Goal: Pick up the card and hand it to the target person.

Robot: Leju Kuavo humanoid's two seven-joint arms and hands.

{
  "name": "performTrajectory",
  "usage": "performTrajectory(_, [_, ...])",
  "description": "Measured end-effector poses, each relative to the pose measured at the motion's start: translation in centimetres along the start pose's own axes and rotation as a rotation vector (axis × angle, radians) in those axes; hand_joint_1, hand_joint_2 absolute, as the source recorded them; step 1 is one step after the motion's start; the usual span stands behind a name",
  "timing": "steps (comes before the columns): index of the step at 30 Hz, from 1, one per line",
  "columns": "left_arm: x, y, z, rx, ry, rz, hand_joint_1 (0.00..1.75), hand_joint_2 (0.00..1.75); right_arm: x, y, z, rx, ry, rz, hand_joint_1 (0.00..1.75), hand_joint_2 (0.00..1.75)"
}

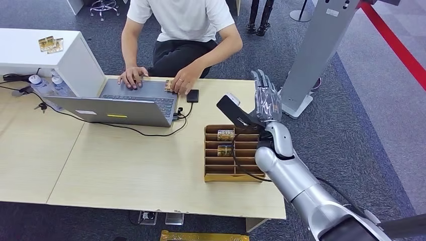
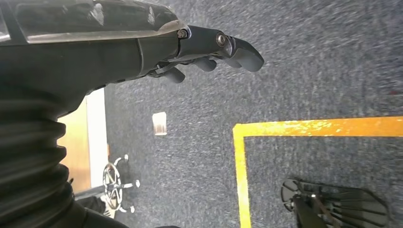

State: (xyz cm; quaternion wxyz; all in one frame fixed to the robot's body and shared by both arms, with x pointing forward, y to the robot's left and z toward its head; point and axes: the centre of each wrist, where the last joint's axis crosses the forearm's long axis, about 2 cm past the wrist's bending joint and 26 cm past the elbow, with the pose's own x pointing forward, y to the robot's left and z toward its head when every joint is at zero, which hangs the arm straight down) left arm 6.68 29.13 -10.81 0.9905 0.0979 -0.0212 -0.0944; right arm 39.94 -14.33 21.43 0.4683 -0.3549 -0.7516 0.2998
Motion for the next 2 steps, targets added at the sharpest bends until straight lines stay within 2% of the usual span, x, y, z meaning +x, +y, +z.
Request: performTrajectory(2, [-0.29, -0.06, -0.03, -0.001, 0.007, 0.005, 0.0, 1.75, -0.1, -0.2, 1.0, -0.001, 0.011, -0.029, 0.0, 1.75])
